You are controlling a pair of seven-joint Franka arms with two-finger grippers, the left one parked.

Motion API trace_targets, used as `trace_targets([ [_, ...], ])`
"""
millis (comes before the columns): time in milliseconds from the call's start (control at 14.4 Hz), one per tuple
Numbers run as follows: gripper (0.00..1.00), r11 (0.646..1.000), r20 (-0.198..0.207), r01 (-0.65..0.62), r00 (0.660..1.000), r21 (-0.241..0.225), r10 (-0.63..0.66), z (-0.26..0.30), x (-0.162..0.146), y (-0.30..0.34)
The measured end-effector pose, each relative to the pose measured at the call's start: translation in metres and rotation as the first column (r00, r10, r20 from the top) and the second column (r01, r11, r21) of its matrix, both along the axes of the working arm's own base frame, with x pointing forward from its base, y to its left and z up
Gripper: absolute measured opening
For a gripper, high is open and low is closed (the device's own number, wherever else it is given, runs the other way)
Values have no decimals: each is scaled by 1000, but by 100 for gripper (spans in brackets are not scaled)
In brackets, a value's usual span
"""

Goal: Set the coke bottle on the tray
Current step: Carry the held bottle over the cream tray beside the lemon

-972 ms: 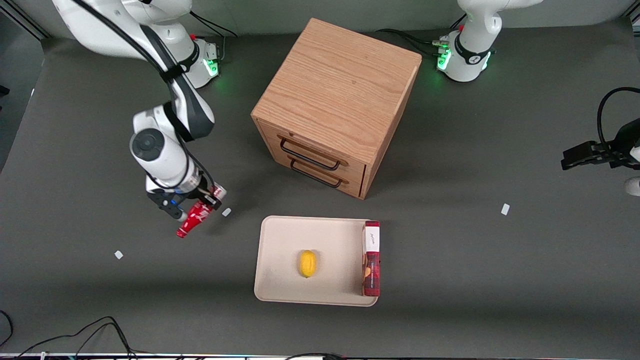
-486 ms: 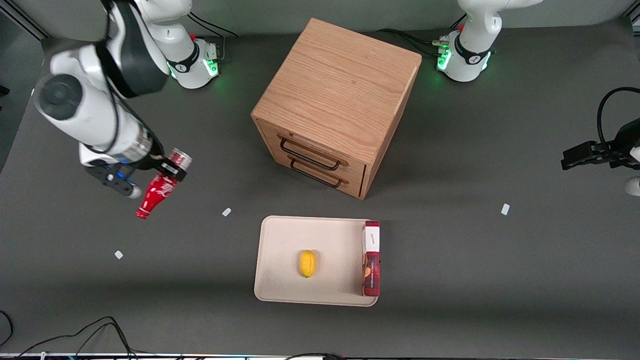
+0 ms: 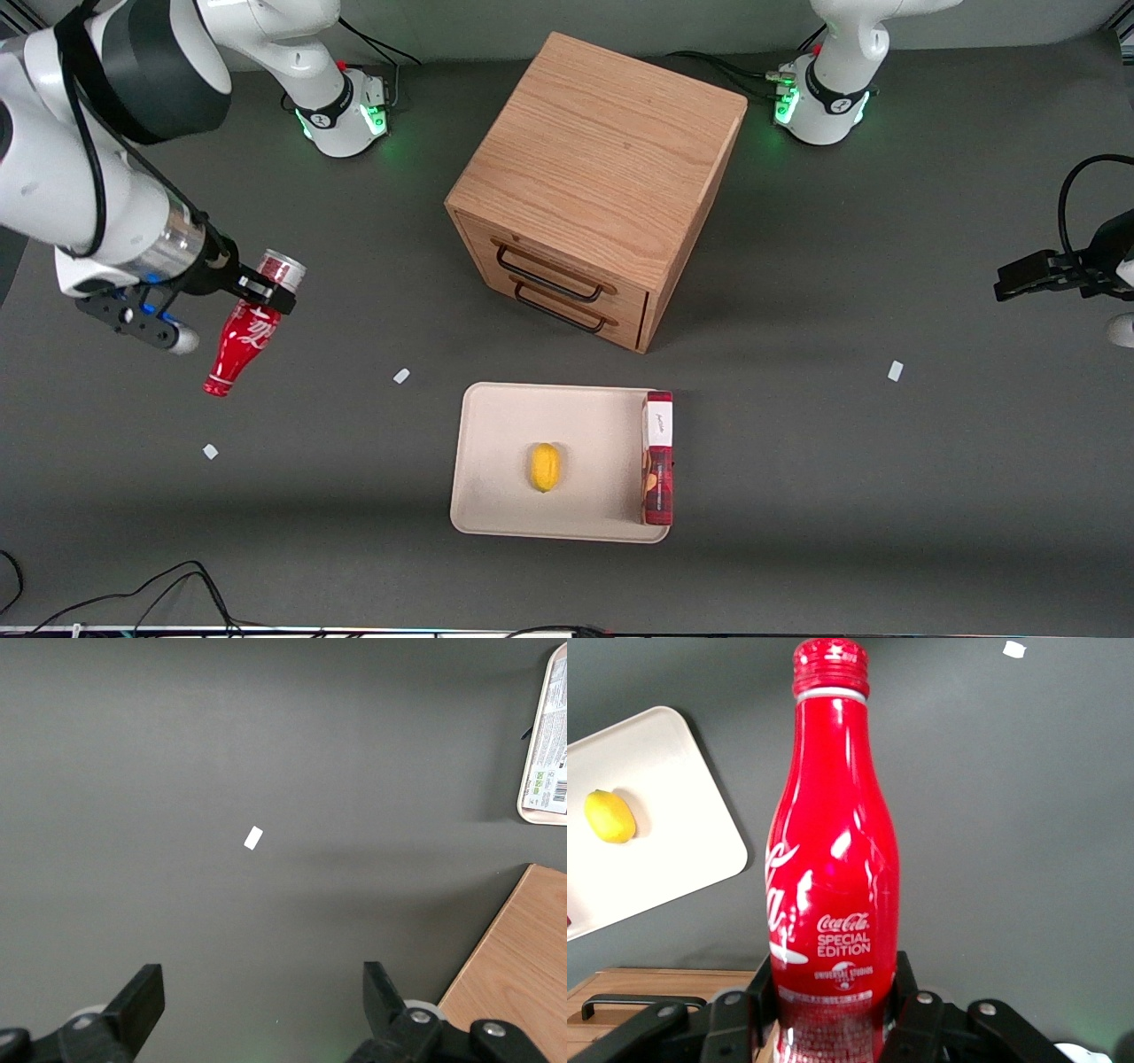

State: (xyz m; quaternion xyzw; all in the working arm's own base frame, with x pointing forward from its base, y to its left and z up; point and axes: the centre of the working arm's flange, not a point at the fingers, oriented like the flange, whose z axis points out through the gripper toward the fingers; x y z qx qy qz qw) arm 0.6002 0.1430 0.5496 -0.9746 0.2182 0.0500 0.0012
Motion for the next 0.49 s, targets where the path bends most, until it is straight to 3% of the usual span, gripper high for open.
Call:
trace_targets([
  [278, 52, 995, -68, -104, 992, 7, 104, -85, 59, 72],
  [417, 52, 988, -65, -154, 986, 6, 154, -143, 78, 118],
  [486, 52, 985, -40, -171, 984, 5, 171, -171, 86, 135],
])
